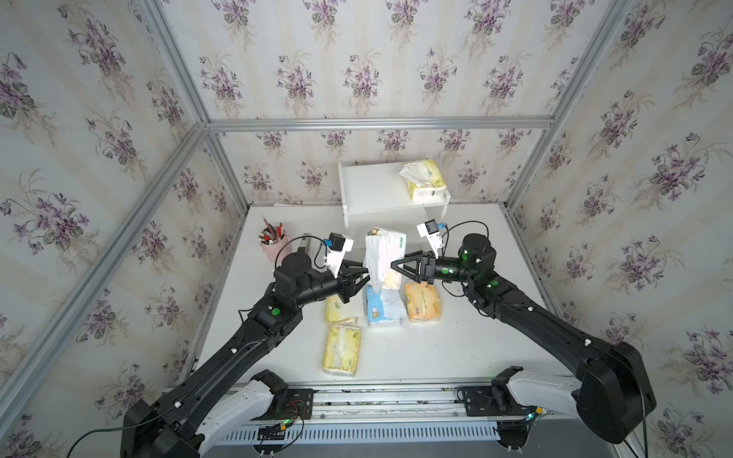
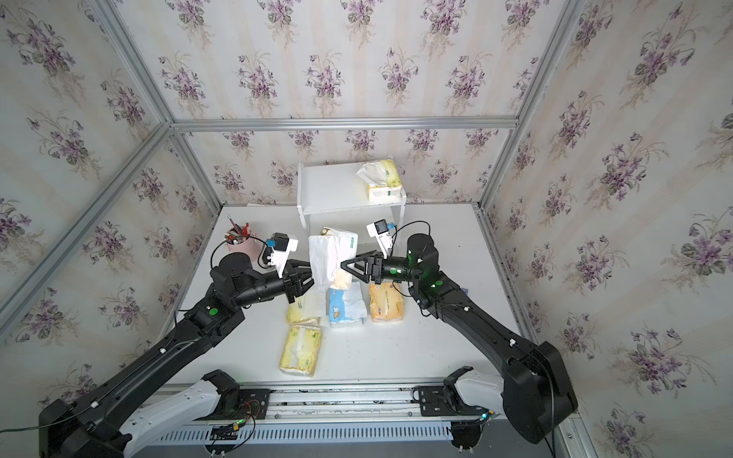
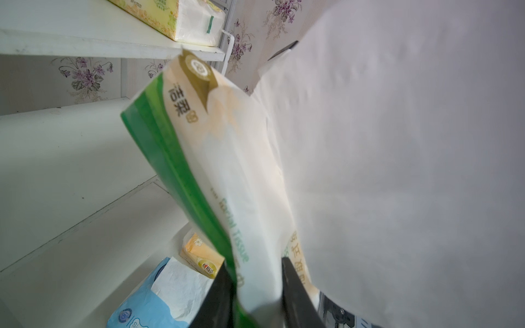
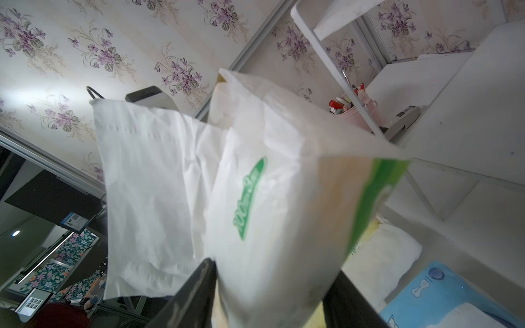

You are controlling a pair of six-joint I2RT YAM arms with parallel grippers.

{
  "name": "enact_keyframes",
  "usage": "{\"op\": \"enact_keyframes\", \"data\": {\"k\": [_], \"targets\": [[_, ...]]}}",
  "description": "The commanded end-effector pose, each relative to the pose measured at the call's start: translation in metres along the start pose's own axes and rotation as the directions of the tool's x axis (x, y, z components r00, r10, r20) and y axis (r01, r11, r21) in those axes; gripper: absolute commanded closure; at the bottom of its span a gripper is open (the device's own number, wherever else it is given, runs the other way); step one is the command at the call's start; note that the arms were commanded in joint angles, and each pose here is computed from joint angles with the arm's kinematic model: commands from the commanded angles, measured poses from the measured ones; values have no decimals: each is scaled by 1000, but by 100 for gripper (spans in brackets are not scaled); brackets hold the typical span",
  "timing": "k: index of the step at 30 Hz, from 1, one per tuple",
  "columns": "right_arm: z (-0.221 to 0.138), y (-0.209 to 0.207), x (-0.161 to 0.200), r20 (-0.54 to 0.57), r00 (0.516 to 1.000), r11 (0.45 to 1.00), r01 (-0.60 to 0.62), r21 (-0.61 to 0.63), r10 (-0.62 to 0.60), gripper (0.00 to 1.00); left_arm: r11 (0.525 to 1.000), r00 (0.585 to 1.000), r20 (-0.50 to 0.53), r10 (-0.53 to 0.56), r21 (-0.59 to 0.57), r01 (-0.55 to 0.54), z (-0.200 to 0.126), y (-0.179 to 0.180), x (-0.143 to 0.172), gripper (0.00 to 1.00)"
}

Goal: Remove the tissue boxes from the shelf
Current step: Pick up a box of tissues from the shelf, then place the box of tissues at the center of the board.

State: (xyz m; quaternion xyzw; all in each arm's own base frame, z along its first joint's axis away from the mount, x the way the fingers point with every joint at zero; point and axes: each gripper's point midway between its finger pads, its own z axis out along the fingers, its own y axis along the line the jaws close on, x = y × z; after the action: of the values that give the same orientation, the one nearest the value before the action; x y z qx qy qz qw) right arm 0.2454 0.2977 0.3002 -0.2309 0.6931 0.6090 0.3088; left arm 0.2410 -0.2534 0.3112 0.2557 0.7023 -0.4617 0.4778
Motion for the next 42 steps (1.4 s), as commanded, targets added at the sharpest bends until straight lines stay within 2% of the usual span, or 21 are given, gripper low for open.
{"op": "enact_keyframes", "data": {"k": [1, 5, 8, 9, 12, 14, 18, 24, 27, 31, 36, 42], "targets": [[0, 1, 0, -12, 999, 999, 33, 4, -33, 52, 998, 998, 25, 50, 42, -51, 0, -10, -11, 79], [-3, 3, 7, -38, 999, 999, 37, 7, -37, 71, 998, 998, 32, 54, 35, -55, -1, -10, -13, 72], [-7, 5, 14, -58, 998, 999, 38, 20, -37, 80, 997, 997, 39, 67, 37, -69, -4, -14, -17, 60], [-9, 5, 16, -65, 997, 999, 39, 30, -37, 81, 997, 996, 41, 74, 33, -76, -6, -15, -19, 52], [-15, 2, 28, -97, 995, 998, 28, 63, -22, 82, 995, 993, 46, 104, 1, -104, -12, -15, -23, 38], [-19, 1, 38, -127, 992, 997, 19, 72, -10, 82, 991, 990, 60, 129, -37, -127, -19, -14, -28, 32], [-28, -5, 68, -193, 980, 994, -35, 105, 55, 81, 975, 969, 168, 179, -163, -152, -43, -7, -42, 22], [-41, -14, 113, -226, 938, 961, -235, 144, 263, 81, 936, 943, 248, 221, -325, -134, -72, 8, -53, 13], [-41, -9, 149, -272, 890, 930, -338, 142, 365, 81, 913, 939, 264, 221, -393, -104, -79, 20, -52, 8], [-47, -20, 187, -304, 832, 884, -413, 218, 464, 80, 872, 939, 277, 204, -487, -46, -85, 42, -48, 1], [-48, -35, 213, -279, 795, 838, -468, 282, 538, 79, 853, 944, 275, 179, -522, -10, -85, 54, -43, 0], [-39, -55, 220, -253, 802, 825, -449, 344, 542, 79, 849, 952, 264, 156, -528, 7, -81, 60, -37, 1]]}}
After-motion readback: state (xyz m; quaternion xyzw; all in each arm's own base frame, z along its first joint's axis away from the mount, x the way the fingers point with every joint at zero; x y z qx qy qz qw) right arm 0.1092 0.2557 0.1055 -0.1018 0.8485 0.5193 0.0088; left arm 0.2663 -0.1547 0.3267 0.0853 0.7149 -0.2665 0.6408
